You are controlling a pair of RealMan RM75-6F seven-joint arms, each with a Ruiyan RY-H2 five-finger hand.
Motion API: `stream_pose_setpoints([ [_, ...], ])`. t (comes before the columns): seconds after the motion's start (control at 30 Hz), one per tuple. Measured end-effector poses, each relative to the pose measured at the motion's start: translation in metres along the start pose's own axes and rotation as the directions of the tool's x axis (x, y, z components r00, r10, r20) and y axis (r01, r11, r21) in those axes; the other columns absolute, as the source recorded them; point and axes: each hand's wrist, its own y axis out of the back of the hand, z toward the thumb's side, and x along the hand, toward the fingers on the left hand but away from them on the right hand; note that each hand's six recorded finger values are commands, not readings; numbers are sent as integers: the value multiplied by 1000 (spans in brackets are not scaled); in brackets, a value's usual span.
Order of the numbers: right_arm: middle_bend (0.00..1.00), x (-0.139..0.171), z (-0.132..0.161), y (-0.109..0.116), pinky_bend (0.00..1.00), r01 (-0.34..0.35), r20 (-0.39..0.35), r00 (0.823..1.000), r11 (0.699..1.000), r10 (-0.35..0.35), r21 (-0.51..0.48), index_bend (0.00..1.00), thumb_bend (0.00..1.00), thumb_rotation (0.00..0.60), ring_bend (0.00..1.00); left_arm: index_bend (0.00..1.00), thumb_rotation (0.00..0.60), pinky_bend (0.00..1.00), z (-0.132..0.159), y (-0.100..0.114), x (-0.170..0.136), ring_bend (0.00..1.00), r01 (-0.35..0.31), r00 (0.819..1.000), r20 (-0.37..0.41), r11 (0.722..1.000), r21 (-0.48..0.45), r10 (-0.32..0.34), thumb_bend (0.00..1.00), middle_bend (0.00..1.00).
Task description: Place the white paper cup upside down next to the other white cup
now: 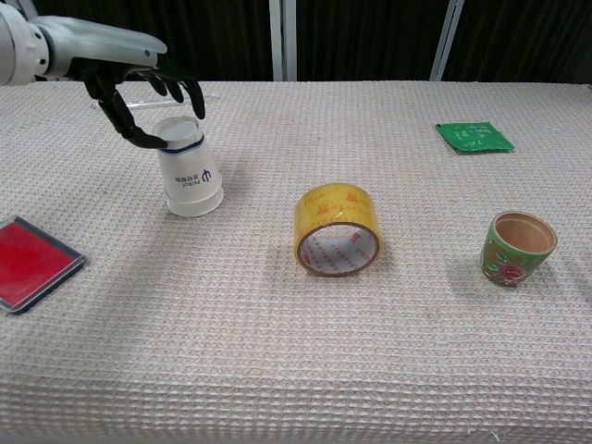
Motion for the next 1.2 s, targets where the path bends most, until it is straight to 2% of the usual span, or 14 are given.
stream_pose_setpoints([
  [0.33, 199, 0, 1, 0, 107, -3, -1, 1000, 1000, 3, 2, 156, 187, 600, 0, 354, 600, 139, -2, 1, -1, 148, -2, 1000, -2, 1000, -4, 2, 369, 136],
  [0.53, 198, 1, 1, 2, 107, 1, 0, 1000, 1000, -1, 5, 156, 188, 600, 0, 354, 600, 139, -3, 12, -9, 148, -31, 1000, -3, 1000, 4, 31, 373, 137],
  [0.8, 198, 2, 1, 5, 107, 11, -3, 1000, 1000, -11, 5, 156, 187, 600, 0, 354, 600, 139, -8, 48, -40, 148, -124, 992, -18, 992, 30, 125, 376, 142],
  [1.0, 199, 3, 1, 6, 108, 12, -6, 1000, 1000, -12, 2, 156, 188, 600, 0, 354, 600, 139, -10, 82, -59, 148, -228, 974, -22, 973, -30, 227, 374, 142],
  [1.1, 198, 4, 0, 6, 107, 12, -3, 1000, 1000, -12, 0, 156, 187, 600, 0, 355, 600, 139, -11, 90, -57, 148, -248, 969, -20, 967, -62, 247, 377, 143],
  [1.2, 198, 6, -2, 6, 106, 15, 3, 1000, 1000, -15, -4, 156, 188, 600, 0, 354, 600, 139, -19, 88, -47, 148, -225, 974, -36, 973, -51, 224, 379, 143],
])
